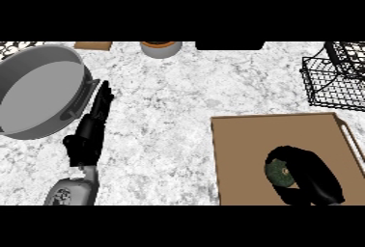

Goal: Pick the squash from the tray and place it in the tiered basket

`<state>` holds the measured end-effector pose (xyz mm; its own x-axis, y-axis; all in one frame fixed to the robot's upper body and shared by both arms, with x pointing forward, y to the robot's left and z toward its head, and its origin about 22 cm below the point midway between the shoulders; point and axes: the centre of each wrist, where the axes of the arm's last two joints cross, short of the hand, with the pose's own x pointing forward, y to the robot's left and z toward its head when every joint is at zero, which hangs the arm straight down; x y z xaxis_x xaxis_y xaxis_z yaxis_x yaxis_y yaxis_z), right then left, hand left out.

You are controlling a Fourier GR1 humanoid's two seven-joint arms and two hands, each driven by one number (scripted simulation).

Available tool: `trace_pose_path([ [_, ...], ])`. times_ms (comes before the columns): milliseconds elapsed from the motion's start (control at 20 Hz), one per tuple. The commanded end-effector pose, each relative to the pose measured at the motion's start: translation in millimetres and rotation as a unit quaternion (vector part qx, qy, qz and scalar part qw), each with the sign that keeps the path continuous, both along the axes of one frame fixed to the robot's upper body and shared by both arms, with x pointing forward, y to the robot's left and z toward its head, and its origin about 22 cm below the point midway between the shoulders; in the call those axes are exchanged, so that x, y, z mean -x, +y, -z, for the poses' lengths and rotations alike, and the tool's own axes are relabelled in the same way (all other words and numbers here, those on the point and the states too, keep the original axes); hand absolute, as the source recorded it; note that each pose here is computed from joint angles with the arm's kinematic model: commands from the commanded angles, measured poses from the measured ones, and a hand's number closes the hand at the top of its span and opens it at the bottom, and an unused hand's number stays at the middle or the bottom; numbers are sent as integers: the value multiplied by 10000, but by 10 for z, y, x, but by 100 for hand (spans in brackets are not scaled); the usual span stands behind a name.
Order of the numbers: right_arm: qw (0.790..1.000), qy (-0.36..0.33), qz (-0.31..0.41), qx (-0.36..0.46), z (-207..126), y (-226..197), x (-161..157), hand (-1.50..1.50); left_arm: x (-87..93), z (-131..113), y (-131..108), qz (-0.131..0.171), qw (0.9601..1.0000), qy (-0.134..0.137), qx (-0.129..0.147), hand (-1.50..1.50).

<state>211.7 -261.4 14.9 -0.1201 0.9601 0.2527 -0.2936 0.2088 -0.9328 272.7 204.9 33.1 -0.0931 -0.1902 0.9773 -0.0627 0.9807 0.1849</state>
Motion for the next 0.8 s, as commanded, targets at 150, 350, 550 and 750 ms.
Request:
trace_pose_path([
  [150, 9968, -671, -210, 389, 252, 300, -62, 150, 85, 15, 77, 69, 10000, -46, -9, 0],
  [350, 9835, 500, 999, 1425, 96, -372, -408, 150, 21, 17, -12, 37, 10000, -71, -3, 0],
  [550, 9617, 966, 1606, 1999, -165, -572, -766, 150, -55, -195, -90, 129, 9999, -26, 98, 0],
  [750, 9600, 484, 1909, 1992, -131, -537, -931, 150, -108, -19, -154, -9, 10000, 7, -11, 0],
])
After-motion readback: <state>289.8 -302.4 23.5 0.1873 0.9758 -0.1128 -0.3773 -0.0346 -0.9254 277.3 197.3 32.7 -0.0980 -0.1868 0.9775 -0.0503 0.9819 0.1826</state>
